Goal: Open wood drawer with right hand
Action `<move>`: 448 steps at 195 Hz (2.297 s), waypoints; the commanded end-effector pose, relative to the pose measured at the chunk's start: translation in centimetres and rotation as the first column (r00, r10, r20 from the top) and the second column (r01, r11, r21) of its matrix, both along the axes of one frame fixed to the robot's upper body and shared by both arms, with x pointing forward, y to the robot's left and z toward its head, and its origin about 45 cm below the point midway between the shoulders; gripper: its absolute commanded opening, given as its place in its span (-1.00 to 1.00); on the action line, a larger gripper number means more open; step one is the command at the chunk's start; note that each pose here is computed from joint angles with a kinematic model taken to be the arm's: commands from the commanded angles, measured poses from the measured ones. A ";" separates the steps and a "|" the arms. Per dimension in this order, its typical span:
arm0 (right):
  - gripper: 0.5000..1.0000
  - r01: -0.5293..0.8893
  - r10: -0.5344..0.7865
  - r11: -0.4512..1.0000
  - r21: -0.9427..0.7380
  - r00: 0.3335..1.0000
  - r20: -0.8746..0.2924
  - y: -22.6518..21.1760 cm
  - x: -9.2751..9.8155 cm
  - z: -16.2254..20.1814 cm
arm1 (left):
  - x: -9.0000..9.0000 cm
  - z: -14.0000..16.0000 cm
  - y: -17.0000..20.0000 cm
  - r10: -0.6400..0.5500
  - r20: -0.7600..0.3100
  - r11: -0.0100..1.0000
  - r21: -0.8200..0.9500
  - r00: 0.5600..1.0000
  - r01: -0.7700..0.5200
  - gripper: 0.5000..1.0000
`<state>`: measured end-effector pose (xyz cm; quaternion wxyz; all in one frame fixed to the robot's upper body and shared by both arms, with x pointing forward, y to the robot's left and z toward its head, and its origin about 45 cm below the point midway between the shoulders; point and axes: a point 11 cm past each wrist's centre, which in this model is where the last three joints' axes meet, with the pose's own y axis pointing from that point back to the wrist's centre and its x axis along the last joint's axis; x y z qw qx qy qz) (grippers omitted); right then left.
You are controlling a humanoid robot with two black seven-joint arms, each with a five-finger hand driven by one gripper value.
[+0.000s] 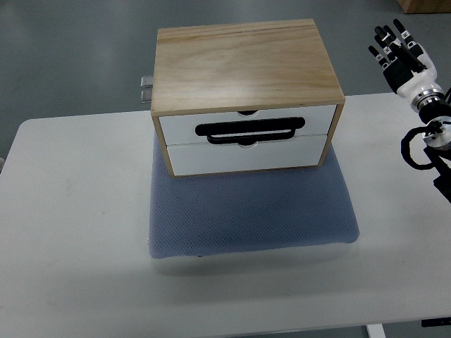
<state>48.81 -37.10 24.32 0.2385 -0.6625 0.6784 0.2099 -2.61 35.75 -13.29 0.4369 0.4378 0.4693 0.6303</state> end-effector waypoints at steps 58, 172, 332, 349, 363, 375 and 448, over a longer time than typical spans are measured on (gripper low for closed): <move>0.78 0.001 -0.001 1.000 0.001 1.000 -0.002 0.0 0.0 0.0 | 0.0 0.0 0.0 0.000 0.000 1.000 0.003 1.000 0.000 1.00; 0.78 0.006 -0.006 1.000 -0.002 1.000 0.003 -0.2 0.1 0.2 | 0.2 0.0 0.0 0.001 0.002 1.000 0.003 1.000 -0.001 1.00; 0.78 -0.017 0.018 0.987 -0.161 1.000 0.009 -1.5 0.7 3.2 | 0.2 0.0 -0.1 0.000 0.005 1.000 0.001 1.000 0.000 1.00; 0.78 -0.044 0.050 0.956 -0.290 0.999 0.013 -2.1 1.3 5.7 | 0.2 0.0 -0.1 0.000 0.005 1.000 0.001 1.000 0.000 1.00; 0.78 -0.054 0.068 0.918 -0.394 0.997 0.022 -3.0 1.7 8.2 | 0.2 0.0 -0.1 0.001 0.003 1.000 0.000 1.000 -0.001 1.00; 0.78 -0.062 0.086 0.882 -0.467 0.996 0.031 -3.4 1.9 10.4 | 0.2 0.0 -0.1 0.000 0.005 1.000 0.001 1.000 0.000 1.00; 0.78 -0.230 0.408 0.454 -0.861 0.913 -0.029 3.2 1.7 22.1 | 0.2 0.0 -0.1 0.000 0.003 1.000 0.000 1.000 0.000 1.00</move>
